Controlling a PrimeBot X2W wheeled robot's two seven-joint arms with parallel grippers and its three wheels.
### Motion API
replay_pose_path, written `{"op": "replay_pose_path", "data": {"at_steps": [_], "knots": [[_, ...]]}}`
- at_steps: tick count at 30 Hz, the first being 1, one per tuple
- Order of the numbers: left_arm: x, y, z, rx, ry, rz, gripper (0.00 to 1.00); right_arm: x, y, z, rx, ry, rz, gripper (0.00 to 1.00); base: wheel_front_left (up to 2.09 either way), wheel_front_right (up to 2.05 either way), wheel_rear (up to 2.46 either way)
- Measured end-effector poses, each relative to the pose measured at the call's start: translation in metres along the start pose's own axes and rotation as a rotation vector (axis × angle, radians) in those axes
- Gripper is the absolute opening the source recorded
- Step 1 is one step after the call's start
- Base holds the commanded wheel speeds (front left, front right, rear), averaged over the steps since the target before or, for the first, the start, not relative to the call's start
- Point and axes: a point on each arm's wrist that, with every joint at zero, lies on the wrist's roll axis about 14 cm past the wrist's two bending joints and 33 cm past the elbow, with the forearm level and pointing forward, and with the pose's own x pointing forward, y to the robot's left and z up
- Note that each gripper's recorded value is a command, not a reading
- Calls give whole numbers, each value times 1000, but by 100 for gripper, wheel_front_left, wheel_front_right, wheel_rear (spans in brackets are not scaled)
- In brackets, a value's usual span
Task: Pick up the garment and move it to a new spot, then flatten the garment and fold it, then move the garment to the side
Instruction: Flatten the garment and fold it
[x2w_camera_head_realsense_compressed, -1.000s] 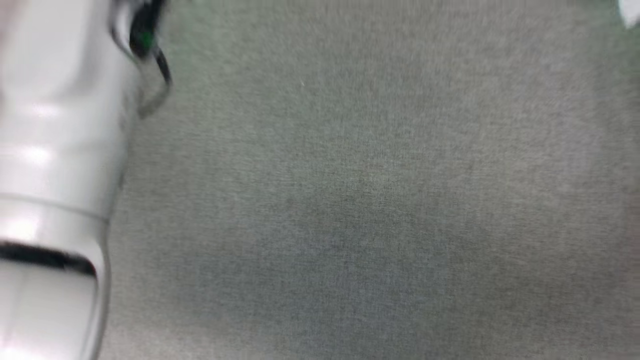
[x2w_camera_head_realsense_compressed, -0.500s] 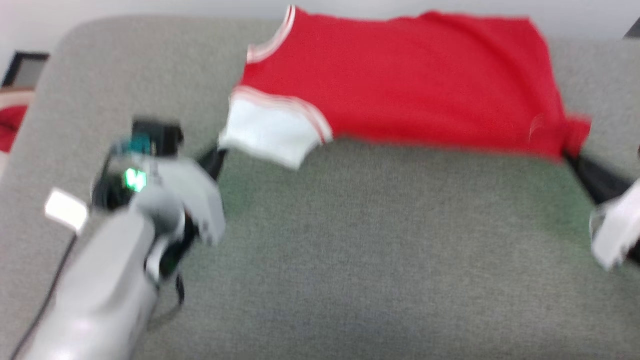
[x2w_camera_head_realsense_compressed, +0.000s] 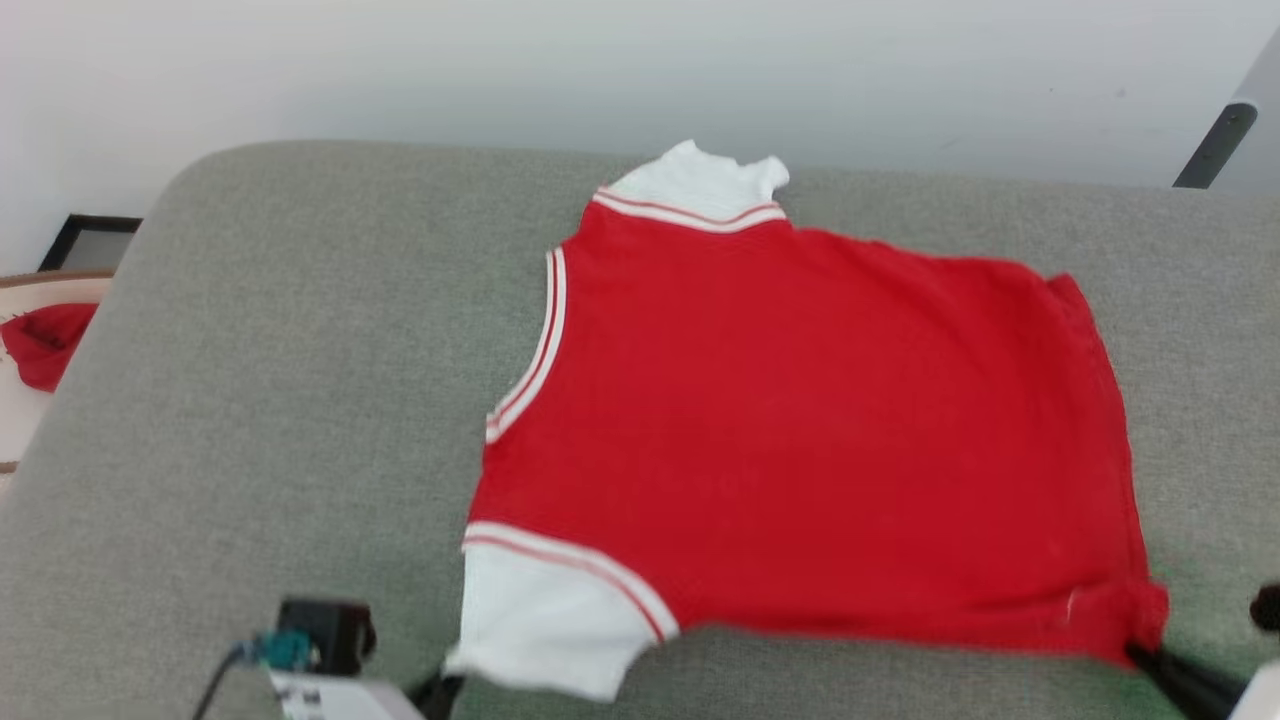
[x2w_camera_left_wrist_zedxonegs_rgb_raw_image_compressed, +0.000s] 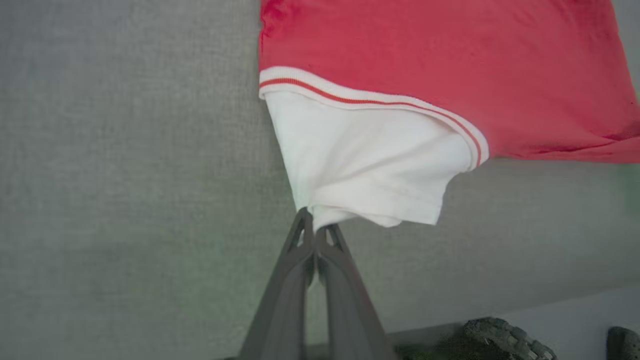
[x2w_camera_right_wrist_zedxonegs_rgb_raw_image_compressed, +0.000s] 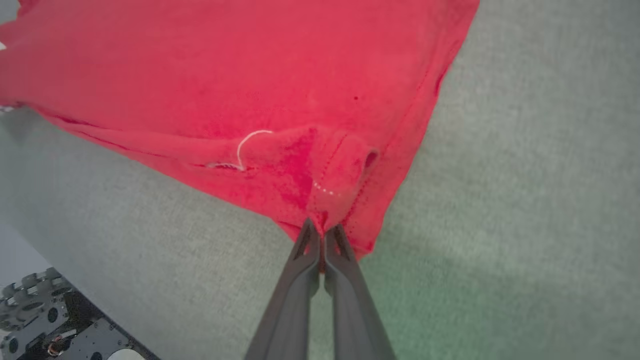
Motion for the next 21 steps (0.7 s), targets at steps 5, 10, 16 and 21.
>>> {"op": "replay_pose_path", "data": {"at_steps": [5,10,16,21], "knots": [[-18,-3,-29,-59,76,22,0,-14,10,-33,55,108,10,0,0,0,0],[-24,-6,-33,-71,90,22,0,-20,19,-38,97,125,18,0,0,0,0],[-20,-6,5,29,-1,14,0,-18,15,-10,104,48,-6,0,0,0,0],[-11,-10,53,157,-89,-6,0,-12,6,23,64,-15,-35,0,0,0,0]]}}
